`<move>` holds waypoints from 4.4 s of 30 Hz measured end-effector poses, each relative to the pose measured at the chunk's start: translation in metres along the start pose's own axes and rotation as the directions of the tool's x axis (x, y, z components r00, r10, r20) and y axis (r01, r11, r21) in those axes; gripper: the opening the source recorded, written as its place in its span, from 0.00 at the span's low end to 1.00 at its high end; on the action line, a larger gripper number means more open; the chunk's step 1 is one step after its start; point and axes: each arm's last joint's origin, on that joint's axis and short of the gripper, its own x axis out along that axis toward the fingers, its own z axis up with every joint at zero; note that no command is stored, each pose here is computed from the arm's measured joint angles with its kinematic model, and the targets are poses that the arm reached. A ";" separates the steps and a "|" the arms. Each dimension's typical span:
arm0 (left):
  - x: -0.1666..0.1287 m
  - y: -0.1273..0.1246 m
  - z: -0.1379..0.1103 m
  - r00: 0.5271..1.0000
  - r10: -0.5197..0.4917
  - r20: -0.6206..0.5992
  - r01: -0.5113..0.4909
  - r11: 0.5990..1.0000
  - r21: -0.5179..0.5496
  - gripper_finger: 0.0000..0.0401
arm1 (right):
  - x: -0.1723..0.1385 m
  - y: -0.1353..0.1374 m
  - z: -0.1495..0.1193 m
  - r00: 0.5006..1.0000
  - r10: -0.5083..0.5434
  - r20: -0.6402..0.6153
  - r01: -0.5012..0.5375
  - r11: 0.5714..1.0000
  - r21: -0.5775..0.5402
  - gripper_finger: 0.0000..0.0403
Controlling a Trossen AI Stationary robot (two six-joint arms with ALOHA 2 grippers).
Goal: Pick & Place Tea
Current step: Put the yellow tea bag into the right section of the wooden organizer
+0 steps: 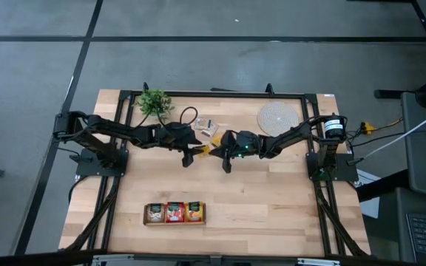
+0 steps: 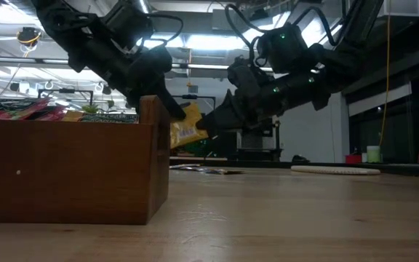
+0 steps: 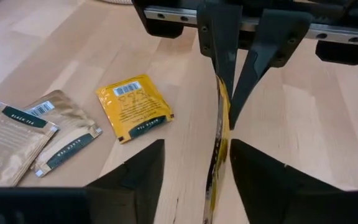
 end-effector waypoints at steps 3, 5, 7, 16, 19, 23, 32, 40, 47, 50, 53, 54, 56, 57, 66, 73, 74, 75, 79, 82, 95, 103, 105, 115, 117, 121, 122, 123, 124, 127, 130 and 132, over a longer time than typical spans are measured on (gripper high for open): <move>0.000 0.000 0.000 1.000 0.000 0.000 0.000 1.000 0.013 0.37 | 0.000 0.000 0.000 1.000 0.000 -0.001 0.000 1.000 0.005 0.00; 0.000 0.000 0.000 1.000 0.000 0.000 0.001 1.000 0.029 0.30 | 0.000 0.000 0.000 1.000 -0.001 -0.001 0.001 1.000 0.008 0.01; 0.000 0.000 0.000 1.000 -0.003 -0.001 0.003 0.999 0.042 0.23 | 0.000 0.000 0.000 1.000 -0.001 -0.001 0.001 1.000 0.010 0.02; 0.000 -0.003 -0.002 0.995 -0.097 -0.029 0.099 0.988 0.121 0.01 | 0.000 -0.003 -0.001 1.000 -0.009 -0.019 0.012 0.989 0.148 0.12; -0.006 -0.004 -0.004 0.992 -0.095 -0.081 0.108 0.979 0.171 0.01 | -0.001 -0.007 -0.004 0.999 -0.009 -0.053 0.020 0.978 0.210 0.17; -0.024 -0.013 -0.003 0.988 -0.110 -0.112 0.140 0.938 0.318 0.01 | -0.002 -0.013 -0.004 0.994 0.066 -0.082 -0.037 0.947 0.319 0.25; -0.055 -0.056 0.006 0.990 -0.141 0.011 0.067 0.535 0.842 0.01 | -0.004 -0.014 0.011 0.964 0.265 0.030 -0.238 0.806 0.542 0.41; -0.061 -0.077 0.011 0.981 0.008 0.193 -0.190 0.238 0.952 0.01 | -0.007 -0.007 0.024 0.902 0.408 0.139 -0.399 0.666 0.630 0.44; -0.063 -0.085 0.011 0.977 -0.020 0.211 -0.206 0.152 0.967 0.01 | -0.008 -0.007 0.027 0.891 0.425 0.158 -0.417 0.633 0.652 0.44; -0.064 -0.088 0.012 0.974 -0.045 0.221 -0.213 0.132 0.968 0.01 | -0.009 -0.006 0.029 0.885 0.429 0.178 -0.436 0.633 0.640 0.44; -0.064 -0.090 0.013 0.971 -0.073 0.228 -0.219 0.118 0.969 0.01 | -0.010 -0.005 0.031 0.876 0.440 0.197 -0.455 0.620 0.639 0.44; -0.064 -0.090 0.013 0.970 -0.078 0.231 -0.221 0.120 0.968 0.01 | -0.010 -0.005 0.032 0.873 0.444 0.202 -0.461 0.617 0.637 0.44; -0.064 -0.090 0.014 0.969 -0.085 0.234 -0.223 0.121 0.967 0.01 | -0.011 -0.005 0.033 0.865 0.455 0.211 -0.476 0.615 0.628 0.44; -0.064 -0.090 0.015 0.966 -0.089 0.243 -0.231 0.125 0.965 0.01 | -0.011 -0.004 0.033 0.861 0.462 0.214 -0.484 0.614 0.624 0.44; -0.053 -0.090 0.016 0.956 -0.125 0.265 -0.251 0.116 0.961 0.01 | -0.011 -0.004 0.035 0.852 0.473 0.226 -0.502 0.612 0.611 0.43; -0.051 -0.089 0.017 0.954 -0.068 0.291 -0.281 0.122 0.952 0.01 | -0.012 -0.004 0.035 0.848 0.482 0.223 -0.508 0.613 0.606 0.25; -0.051 -0.089 0.017 0.954 -0.068 0.291 -0.282 0.123 0.952 0.01 | -0.012 -0.003 0.035 0.845 0.486 0.222 -0.510 0.612 0.605 0.21; -0.051 -0.089 0.017 0.954 -0.067 0.291 -0.281 0.129 0.951 0.01 | -0.012 -0.003 0.035 0.844 0.489 0.221 -0.512 0.612 0.603 0.16; -0.051 -0.089 0.017 0.955 -0.067 0.289 -0.276 0.162 0.947 0.03 | -0.012 -0.003 0.035 0.843 0.491 0.221 -0.519 0.630 0.577 0.04; -0.051 -0.089 0.016 0.955 -0.056 0.290 -0.270 0.228 0.935 0.04 | -0.012 -0.003 0.035 0.843 0.491 0.221 -0.519 0.634 0.572 0.07; -0.049 -0.083 0.009 0.970 0.067 0.234 -0.229 0.576 0.785 0.25 | -0.011 -0.004 0.033 0.849 0.491 0.194 -0.507 0.658 0.556 0.06; -0.048 -0.078 0.000 0.985 0.107 0.137 -0.169 0.768 0.618 0.38 | -0.009 -0.005 0.027 0.866 0.479 0.143 -0.475 0.699 0.534 0.04; -0.049 -0.073 0.000 0.986 0.122 0.115 -0.165 0.827 0.538 0.40 | -0.009 -0.005 0.026 0.869 0.477 0.134 -0.469 0.707 0.529 0.04; -0.049 -0.049 0.009 0.989 0.108 0.101 -0.100 0.992 -0.080 0.42 | -0.005 -0.004 0.015 0.916 0.396 0.062 -0.374 0.789 0.488 0.04; -0.048 -0.047 0.010 0.991 0.095 0.096 -0.078 0.982 -0.173 0.42 | -0.004 -0.001 0.015 0.938 0.339 0.077 -0.334 0.819 0.467 0.04; -0.048 -0.046 0.010 0.991 0.092 0.095 -0.065 0.965 -0.255 0.42 | -0.002 0.001 0.014 0.975 0.197 0.107 -0.224 0.878 0.424 0.04; -0.048 -0.046 0.010 0.990 0.102 0.098 -0.073 0.961 -0.268 0.42 | -0.002 0.001 0.014 0.983 0.145 0.113 -0.179 0.895 0.409 0.04; -0.048 -0.045 0.010 0.988 0.117 0.102 -0.085 0.957 -0.277 0.42 | -0.001 0.000 0.014 0.988 0.096 0.120 -0.137 0.908 0.397 0.04; -0.048 -0.044 0.010 0.985 0.137 0.107 -0.102 0.954 -0.282 0.42 | -0.001 0.000 0.014 0.990 0.051 0.128 -0.097 0.917 0.387 0.04; -0.048 -0.038 0.012 0.974 0.194 0.118 -0.152 0.944 -0.294 0.42 | -0.001 0.000 0.014 0.986 -0.069 0.153 0.010 0.934 0.356 0.04; -0.048 -0.028 0.014 0.965 0.232 0.119 -0.185 0.932 -0.311 0.42 | -0.001 0.001 0.014 0.970 -0.170 0.174 0.103 0.935 0.338 0.04; -0.048 -0.021 0.015 0.959 0.260 0.110 -0.217 0.927 -0.305 0.42 | -0.001 0.002 0.014 0.958 -0.216 0.188 0.146 0.933 0.328 0.05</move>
